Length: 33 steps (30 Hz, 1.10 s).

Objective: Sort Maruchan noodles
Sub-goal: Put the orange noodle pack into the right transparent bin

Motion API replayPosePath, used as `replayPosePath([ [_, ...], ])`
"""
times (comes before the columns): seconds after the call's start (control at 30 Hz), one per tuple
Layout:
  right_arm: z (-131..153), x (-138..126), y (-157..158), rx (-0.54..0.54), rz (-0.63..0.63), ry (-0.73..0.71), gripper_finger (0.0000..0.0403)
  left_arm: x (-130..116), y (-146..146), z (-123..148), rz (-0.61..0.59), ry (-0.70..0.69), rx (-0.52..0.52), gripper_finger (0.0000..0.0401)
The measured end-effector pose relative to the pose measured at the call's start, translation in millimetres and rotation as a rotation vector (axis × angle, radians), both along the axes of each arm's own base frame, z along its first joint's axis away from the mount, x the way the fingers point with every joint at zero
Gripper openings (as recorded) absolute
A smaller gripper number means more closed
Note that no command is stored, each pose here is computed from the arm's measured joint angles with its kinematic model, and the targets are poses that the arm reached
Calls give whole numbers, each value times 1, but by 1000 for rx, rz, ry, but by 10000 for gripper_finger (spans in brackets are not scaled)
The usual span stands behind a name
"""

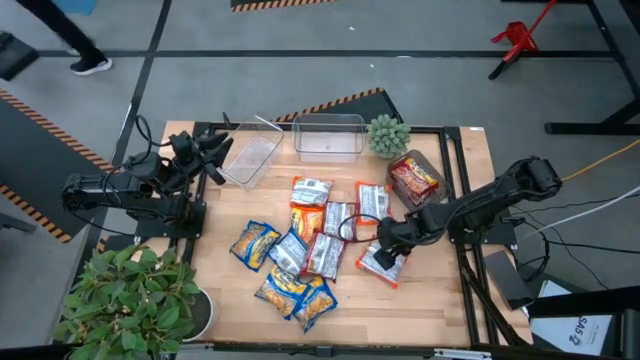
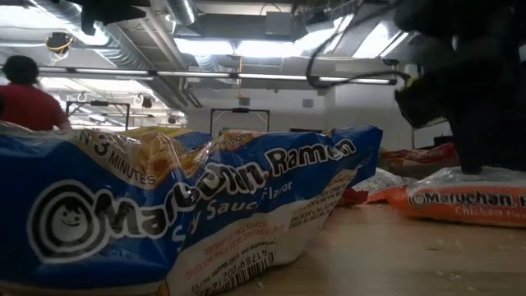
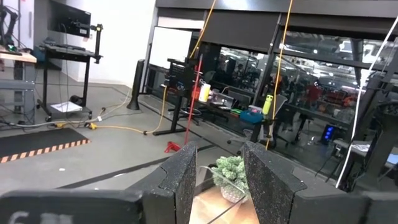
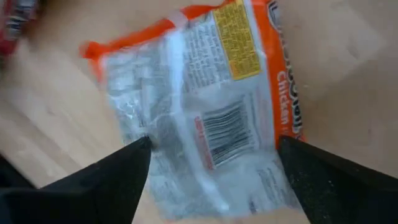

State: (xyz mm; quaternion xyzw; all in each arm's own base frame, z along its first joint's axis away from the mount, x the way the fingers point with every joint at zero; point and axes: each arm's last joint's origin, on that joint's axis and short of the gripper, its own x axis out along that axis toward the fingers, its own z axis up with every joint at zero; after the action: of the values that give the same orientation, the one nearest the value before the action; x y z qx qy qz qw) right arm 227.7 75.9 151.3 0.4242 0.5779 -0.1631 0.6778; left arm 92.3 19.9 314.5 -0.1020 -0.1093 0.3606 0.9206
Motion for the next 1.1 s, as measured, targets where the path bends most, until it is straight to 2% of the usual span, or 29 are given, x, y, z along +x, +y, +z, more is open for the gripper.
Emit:
replayPosePath([
  [0.2, -15, -3, 1, 107, 41, -102, 348, 0, 0, 0, 0, -3, -3, 127],
  [0.33, -16, -3, 1, 97, 39, -106, 317, 0, 0, 0, 19, -3, -6, 127],
  [0.4, -15, -3, 1, 90, 36, -111, 283, -1, 1, 0, 36, -4, -9, 127],
  [0.67, -14, -1, 2, 98, 38, -141, 98, -2, 2, 0, 92, -4, -19, 127],
  [0.8, -11, 3, 3, 113, 40, -183, 22, -2, 2, 0, 93, -4, -19, 127],
  [0.87, -7, 7, 4, 117, 43, -195, 10, -2, 2, 0, 93, -4, -19, 127],
  [0.97, 1, 13, 5, 113, 51, -217, 20, -2, 2, 0, 93, -3, -19, 127],
  [1.1, 23, 32, -1, 109, 43, -301, 11, -2, 2, 0, 94, -1, -16, 127],
])
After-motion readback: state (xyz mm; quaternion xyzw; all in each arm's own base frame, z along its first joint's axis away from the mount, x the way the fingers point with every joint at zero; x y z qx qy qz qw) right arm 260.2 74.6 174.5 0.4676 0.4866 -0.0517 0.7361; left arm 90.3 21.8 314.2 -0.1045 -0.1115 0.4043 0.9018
